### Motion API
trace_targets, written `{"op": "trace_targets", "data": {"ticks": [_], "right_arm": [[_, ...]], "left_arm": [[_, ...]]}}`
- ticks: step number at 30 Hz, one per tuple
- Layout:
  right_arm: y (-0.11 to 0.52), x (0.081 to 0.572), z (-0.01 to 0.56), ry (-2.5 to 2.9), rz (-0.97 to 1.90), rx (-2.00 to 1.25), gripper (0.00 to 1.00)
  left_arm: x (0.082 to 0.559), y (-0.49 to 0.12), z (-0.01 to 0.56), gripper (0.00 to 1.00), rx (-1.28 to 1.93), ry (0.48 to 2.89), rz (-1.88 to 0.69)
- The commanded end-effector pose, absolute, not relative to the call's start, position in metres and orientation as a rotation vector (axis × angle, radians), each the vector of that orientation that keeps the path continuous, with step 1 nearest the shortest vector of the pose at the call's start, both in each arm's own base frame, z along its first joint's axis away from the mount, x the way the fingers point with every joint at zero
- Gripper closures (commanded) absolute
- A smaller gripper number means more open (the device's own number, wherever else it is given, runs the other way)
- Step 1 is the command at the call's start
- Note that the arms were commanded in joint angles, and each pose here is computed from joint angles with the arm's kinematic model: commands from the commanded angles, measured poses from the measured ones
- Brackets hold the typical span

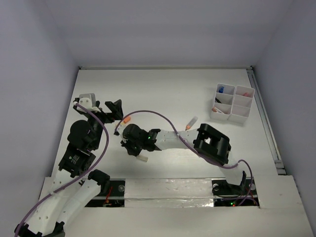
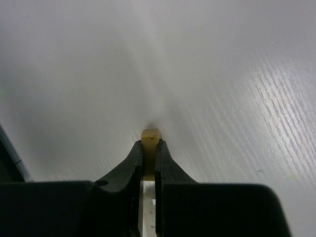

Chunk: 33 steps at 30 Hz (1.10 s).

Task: Sort the stationery into containers
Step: Pick up the stationery from the center of the board, then place the stationery in the storage box.

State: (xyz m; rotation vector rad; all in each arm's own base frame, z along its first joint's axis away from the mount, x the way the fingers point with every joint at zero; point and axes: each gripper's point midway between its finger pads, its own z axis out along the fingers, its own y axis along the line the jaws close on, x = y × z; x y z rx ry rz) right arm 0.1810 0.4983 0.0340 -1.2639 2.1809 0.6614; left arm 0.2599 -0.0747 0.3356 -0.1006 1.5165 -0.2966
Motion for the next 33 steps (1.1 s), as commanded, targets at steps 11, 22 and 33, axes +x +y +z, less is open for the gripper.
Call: {"op": "trace_targets", "data": {"ticks": [11,22,33], "right_arm": [[0.341,0.352,0.199,2.012,0.408,-0.39,1.0],[0.01,0.397,0.229,1.917,-0.008,0.459,1.0],[-0.067,0.409,0.182,1.994,-0.08,0.705,1.0]], "left_arm": [[0.25,-0.096,0.351,0.01,-0.011,1.461,-0.417],[0.231,-0.115,0.369,0.01,0.084,1.399,-0.555],[0.223,-0.117,0.377,0.01,0.099,1.371,-0.591]]}}
